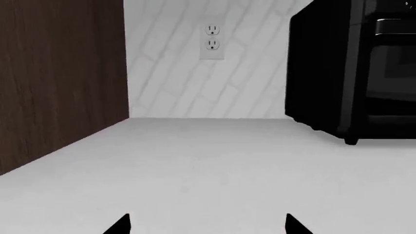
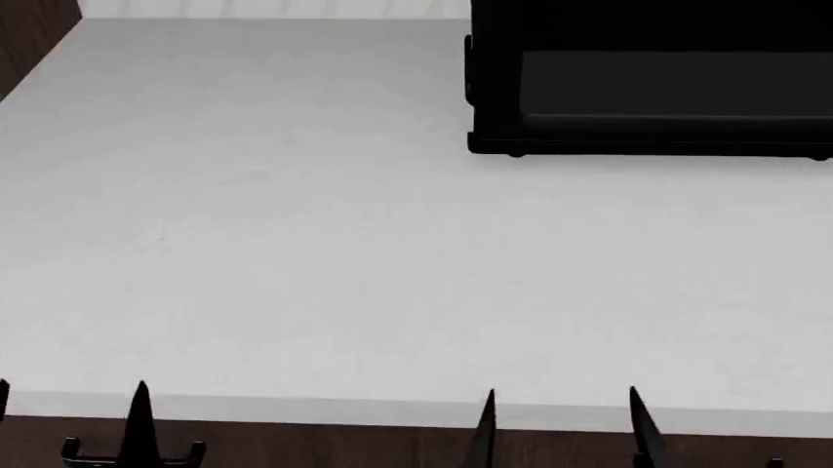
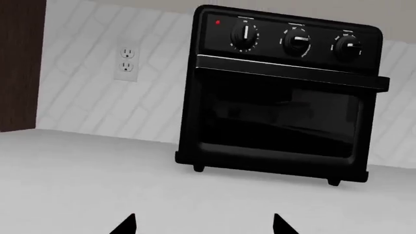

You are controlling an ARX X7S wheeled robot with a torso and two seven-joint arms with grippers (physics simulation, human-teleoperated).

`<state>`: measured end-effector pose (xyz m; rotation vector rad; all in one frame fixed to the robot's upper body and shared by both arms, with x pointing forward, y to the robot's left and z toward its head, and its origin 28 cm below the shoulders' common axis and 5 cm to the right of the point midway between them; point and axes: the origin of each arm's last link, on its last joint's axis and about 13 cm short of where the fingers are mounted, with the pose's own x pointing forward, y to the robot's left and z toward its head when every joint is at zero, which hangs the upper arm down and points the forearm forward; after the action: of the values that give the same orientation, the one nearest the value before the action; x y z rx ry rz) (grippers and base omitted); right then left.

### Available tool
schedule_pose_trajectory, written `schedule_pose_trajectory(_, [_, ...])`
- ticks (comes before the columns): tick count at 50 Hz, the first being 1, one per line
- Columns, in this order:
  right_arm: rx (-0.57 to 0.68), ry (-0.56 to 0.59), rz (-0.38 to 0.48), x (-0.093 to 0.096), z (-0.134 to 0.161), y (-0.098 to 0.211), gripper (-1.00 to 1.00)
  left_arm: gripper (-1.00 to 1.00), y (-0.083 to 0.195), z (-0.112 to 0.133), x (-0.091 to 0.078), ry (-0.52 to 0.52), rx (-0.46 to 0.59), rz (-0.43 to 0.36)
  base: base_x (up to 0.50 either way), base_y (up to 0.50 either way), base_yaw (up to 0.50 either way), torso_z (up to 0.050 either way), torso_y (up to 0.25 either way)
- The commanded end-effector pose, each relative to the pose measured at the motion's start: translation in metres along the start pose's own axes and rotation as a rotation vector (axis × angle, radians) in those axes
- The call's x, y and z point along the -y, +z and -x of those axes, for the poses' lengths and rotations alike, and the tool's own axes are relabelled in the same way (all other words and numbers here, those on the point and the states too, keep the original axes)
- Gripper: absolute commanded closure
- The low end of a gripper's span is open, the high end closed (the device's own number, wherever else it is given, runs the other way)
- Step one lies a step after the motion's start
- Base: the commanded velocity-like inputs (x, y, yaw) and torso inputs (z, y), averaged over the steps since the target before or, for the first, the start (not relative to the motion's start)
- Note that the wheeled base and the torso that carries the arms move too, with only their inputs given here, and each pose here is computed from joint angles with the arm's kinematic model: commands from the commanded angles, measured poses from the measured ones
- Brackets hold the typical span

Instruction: Press the start button on the microwave

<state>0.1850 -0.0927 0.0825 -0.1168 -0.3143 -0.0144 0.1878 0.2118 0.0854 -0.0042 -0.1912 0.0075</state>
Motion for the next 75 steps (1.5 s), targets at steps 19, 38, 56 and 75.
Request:
schedule_pose_trajectory(19, [0.066, -0.003, 0.011, 0.0092, -0.0057, 0.0231, -1.0, -1.0, 0.0204, -0.0049, -0.0029, 0.02, 0.031, -0.009, -0.26, 0.22, 0.0, 0.0, 0.0])
schedule_pose_trajectory(38, [0.056, 0.009, 0.019, 0.0083, -0.0049, 0.0223, -1.0, -1.0, 0.018, -0.005, -0.0034, 0.028, 0.031, -0.011, -0.23, 0.5, 0.0, 0.0, 0.0])
schedule_pose_trajectory(56, [0.054, 0.016, 0.006, 0.0082, -0.0047, 0.0201, -1.0, -1.0, 0.0168, -0.005, -0.0036, 0.033, 0.029, -0.012, 0.01, 0.5, 0.0, 0.0, 0.0])
schedule_pose_trajectory(75, [0.062, 0.037, 0.001, 0.0065, -0.0064, 0.0209, -1.0, -1.0, 0.0159, -0.0055, -0.0042, 0.033, 0.029, -0.013, 0.03, 0.5, 0.0, 0.0, 0.0])
